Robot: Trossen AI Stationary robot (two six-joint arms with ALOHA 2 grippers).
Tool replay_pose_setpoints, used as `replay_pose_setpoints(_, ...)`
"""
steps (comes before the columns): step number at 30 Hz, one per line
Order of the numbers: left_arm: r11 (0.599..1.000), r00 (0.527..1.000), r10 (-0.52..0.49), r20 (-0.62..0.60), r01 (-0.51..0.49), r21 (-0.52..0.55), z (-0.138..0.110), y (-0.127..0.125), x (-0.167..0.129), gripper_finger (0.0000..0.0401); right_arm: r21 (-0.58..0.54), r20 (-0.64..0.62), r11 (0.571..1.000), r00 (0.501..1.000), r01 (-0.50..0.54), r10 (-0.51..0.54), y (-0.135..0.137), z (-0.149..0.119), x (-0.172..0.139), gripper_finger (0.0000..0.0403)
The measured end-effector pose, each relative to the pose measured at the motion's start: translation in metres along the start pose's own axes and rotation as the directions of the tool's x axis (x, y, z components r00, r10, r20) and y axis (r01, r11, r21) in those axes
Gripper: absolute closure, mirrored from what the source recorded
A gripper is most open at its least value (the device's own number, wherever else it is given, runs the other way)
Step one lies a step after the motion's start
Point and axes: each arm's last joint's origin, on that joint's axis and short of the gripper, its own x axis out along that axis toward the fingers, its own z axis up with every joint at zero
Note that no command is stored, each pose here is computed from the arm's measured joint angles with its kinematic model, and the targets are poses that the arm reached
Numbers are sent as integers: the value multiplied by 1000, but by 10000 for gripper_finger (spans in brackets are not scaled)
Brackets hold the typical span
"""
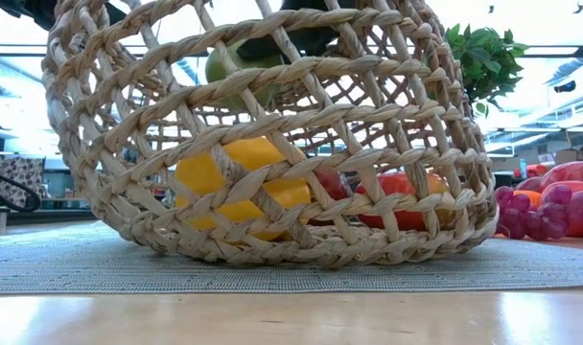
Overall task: Build produce basket
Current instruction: Put the pear into the basket, then put the orange into the basket
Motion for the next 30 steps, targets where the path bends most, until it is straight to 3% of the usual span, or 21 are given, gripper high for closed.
replay_pose_setpoints(5,1000,1000,0,0,0,0,0,0,0,353,-3,-12,999,999,40,-40,-2,0,0,8)
replay_pose_setpoints(12,1000,1000,0,0,0,0,0,0,0,353,-90,40,980,984,178,-175,-5,29,-11,25)
replay_pose_setpoints(19,1000,1000,0,0,0,0,0,0,0,353,-214,25,881,904,422,-427,-4,67,-49,27)
replay_pose_setpoints(25,1000,1000,0,0,0,0,0,0,0,353,-149,-9,830,839,537,-544,-6,77,-96,27)
replay_pose_setpoints(30,1000,1000,0,0,0,0,0,0,0,353,-33,-113,853,847,520,-520,-7,68,-139,27)
